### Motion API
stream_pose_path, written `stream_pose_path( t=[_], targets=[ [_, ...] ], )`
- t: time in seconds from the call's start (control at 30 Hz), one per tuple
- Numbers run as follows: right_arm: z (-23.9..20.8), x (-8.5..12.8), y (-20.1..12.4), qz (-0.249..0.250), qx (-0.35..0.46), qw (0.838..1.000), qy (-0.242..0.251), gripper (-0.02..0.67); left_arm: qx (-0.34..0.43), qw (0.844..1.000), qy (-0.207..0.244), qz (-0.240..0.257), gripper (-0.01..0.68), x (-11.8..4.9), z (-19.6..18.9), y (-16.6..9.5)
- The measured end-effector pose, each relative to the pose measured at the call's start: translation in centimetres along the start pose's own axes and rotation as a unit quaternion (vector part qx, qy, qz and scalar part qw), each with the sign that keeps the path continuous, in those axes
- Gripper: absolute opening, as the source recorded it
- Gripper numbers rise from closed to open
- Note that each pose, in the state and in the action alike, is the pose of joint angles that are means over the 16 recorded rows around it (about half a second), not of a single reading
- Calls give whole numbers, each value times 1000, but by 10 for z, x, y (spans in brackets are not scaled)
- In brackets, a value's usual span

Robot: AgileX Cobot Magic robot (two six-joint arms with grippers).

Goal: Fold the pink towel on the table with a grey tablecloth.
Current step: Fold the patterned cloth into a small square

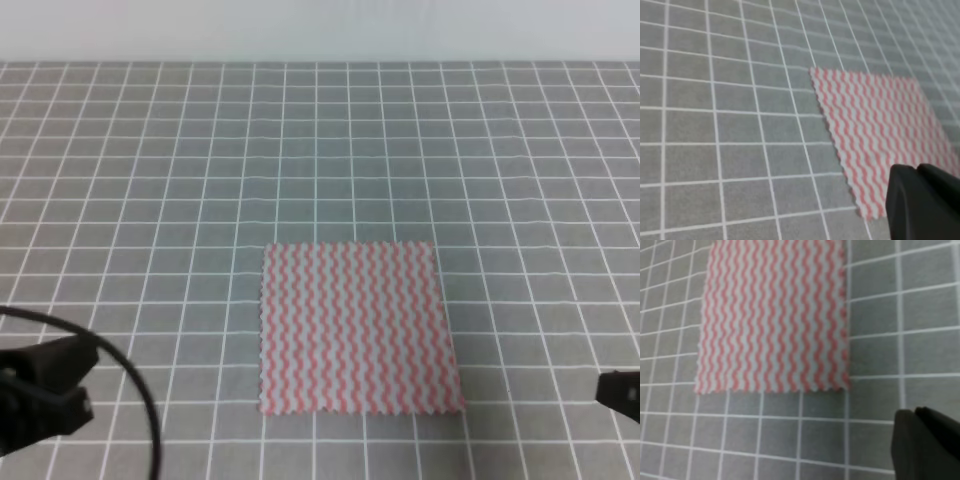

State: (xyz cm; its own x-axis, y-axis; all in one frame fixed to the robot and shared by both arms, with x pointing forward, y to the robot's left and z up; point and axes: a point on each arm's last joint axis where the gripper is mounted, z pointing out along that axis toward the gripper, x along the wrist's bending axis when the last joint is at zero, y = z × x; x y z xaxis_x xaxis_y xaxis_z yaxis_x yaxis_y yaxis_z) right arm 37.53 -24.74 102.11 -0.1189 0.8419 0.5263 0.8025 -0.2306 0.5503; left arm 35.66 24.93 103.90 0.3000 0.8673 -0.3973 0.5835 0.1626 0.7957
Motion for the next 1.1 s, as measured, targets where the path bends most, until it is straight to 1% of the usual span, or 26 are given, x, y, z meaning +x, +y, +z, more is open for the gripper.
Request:
stream_pose_path(
  t=[0.2, 0.37, 0.53, 0.73, 0.87, 1.1],
  targets=[
    [21, 8, 3, -2, 35, 999, 23, -16, 13, 999, -25, 19, -2, -1, 14, 2],
    [41, 20, 3, -14, 62, 997, 34, -16, 14, 999, -48, 22, -2, -3, 21, 3],
    [64, 31, 0, -33, 96, 994, 34, -16, 11, 998, -59, 27, -2, -4, 24, 4],
    [91, 34, -1, -45, 130, 990, 20, -11, 12, 998, -63, 28, -2, -5, 25, 4],
    [106, 33, 0, -48, 147, 988, 10, 28, 13, 997, -64, 29, -2, -5, 25, 4],
    [121, 31, 4, -38, 157, 987, -1, 148, 15, 997, -68, 29, -2, -6, 25, 4]
  ],
)
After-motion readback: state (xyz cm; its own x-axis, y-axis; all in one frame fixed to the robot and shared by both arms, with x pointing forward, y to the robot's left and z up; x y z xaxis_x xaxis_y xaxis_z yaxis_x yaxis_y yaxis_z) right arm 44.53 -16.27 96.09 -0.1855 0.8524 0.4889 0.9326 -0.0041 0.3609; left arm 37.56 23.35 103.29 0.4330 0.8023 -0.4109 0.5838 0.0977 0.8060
